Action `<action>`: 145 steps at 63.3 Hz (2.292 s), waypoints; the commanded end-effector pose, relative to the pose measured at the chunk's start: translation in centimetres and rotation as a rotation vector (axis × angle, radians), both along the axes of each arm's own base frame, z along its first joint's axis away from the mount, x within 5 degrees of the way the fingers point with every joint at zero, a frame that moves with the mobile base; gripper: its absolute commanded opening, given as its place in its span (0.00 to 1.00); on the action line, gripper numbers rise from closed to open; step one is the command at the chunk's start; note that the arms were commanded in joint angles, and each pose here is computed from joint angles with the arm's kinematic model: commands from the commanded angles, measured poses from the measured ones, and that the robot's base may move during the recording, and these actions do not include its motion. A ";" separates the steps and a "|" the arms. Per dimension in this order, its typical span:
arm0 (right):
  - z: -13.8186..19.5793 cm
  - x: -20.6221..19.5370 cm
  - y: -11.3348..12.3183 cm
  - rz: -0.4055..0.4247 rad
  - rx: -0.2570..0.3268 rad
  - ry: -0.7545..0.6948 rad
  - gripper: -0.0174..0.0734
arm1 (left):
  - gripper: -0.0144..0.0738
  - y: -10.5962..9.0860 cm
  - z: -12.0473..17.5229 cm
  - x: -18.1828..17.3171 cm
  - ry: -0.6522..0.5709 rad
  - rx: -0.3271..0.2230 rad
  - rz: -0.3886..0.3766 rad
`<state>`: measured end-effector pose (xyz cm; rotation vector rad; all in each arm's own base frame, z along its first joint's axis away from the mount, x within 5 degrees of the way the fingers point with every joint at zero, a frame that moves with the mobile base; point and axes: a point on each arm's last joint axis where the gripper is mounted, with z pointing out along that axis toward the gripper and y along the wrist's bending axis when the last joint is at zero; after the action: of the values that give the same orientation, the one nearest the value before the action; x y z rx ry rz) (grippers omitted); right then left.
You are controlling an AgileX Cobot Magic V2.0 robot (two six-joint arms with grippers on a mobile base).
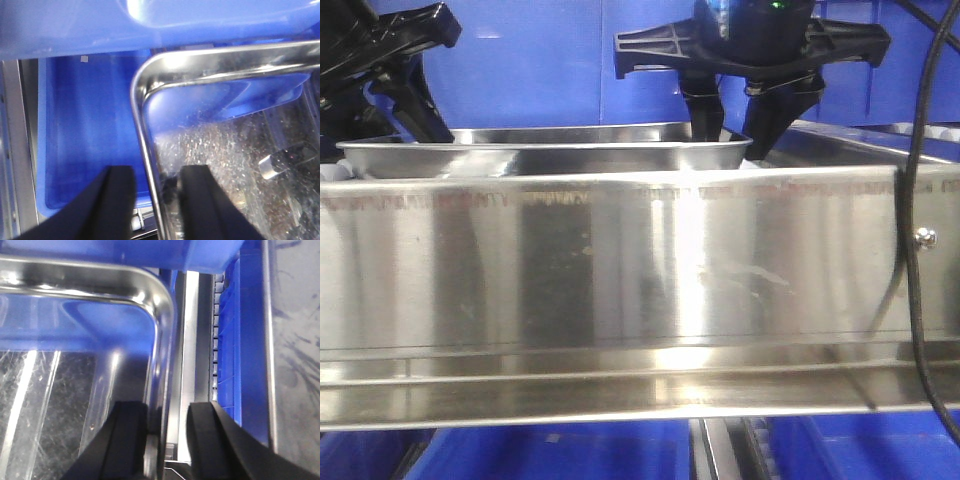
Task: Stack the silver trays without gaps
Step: 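Close both grippers on the silver tray's rim, then lift the silver tray up off the rack with both grippers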
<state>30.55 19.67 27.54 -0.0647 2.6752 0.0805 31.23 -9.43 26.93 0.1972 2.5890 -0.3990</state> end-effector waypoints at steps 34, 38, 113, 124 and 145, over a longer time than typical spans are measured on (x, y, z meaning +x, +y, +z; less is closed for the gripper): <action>0.1 0.2 -0.1 0.000 -0.001 -0.008 0.36 | 0.32 0.0 -0.7 0.6 0.002 0.036 -0.008; 0.1 0.2 -0.1 0.000 -0.001 -0.008 0.36 | 0.32 -0.1 -1.1 0.6 0.024 0.035 -0.009; 8.5 -4.7 -1.0 0.090 0.084 -0.245 0.11 | 0.15 1.2 8.9 -5.6 -0.269 -0.071 -0.007; 11.1 -6.8 -1.2 0.148 0.082 -0.356 0.11 | 0.15 1.9 12.1 -8.3 -0.416 -0.100 0.003; 14.6 -9.3 -1.1 0.175 0.097 -0.597 0.11 | 0.15 3.0 16.0 -11.6 -0.652 -0.157 0.037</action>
<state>21.77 18.79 40.82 -0.2284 2.1635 0.2414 20.50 -6.56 41.67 0.1903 1.9979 -0.4251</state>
